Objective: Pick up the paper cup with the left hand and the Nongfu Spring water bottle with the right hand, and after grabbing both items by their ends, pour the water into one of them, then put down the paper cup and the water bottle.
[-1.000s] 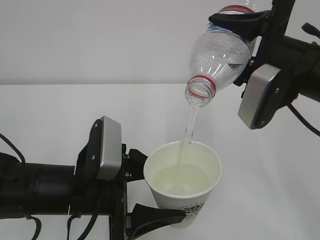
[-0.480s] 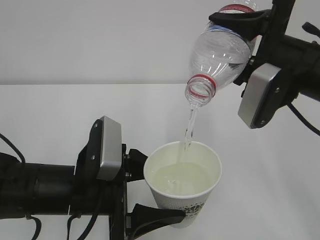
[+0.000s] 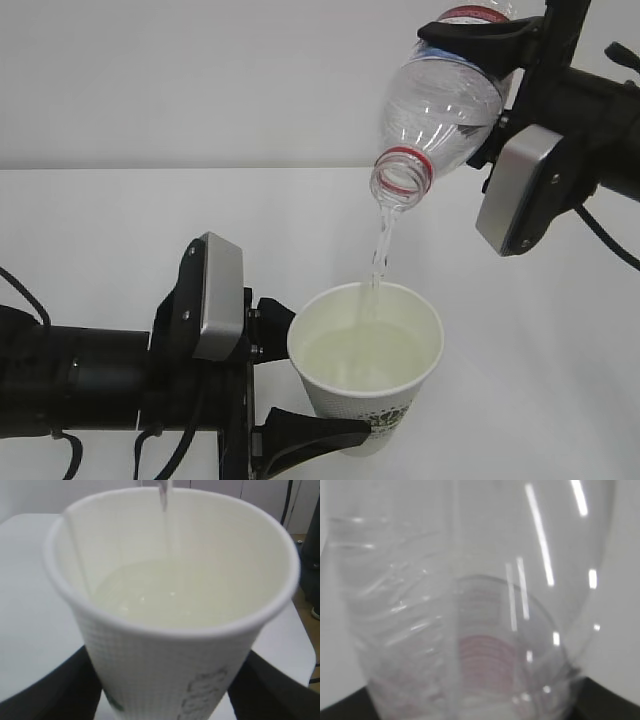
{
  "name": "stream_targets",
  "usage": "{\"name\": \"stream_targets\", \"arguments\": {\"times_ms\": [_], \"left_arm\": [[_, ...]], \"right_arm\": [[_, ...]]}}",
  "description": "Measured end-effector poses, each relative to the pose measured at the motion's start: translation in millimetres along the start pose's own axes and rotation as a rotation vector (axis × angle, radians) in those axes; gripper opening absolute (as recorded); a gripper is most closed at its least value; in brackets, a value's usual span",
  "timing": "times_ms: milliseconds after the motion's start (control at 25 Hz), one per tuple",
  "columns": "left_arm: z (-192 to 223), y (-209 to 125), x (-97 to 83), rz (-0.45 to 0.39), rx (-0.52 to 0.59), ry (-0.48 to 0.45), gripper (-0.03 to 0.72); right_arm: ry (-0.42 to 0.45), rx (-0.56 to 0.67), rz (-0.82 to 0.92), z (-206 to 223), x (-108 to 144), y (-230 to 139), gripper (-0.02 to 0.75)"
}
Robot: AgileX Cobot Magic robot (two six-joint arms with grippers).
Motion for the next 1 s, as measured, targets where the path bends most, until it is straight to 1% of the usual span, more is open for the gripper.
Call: {"name": "stream_targets", "arguments": {"times_ms": [440,680,1000], "left_arm": [[0.0,0.0,0.0,0.000,0.000,0.000,0.535],[0.0,0.0,0.0,0.005,0.000,0.000,0.535],[0.0,0.0,0.0,0.009,0.000,0.000,0.535]], "right_arm": [[-0.001,0.000,0.005,0.0,-0.1,0.0,0.412],[-0.003,-0.002,0.094,0.0,-0.4,0.2,0.412],[-0.007,-0.003,0.119,0.0,-0.9,0.3,0.412]]}}
Point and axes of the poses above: a point on each arm's last joint axis where the gripper is mounted, z pointing out along that axis toward the gripper, x along the wrist's bending axis when the last joint is at zero, y = z × x, the point moved 3 cm from there along z, pointing out along that axis toward the gripper, and after that the axes turned 9 degrees about z, right-handed, at the moved point
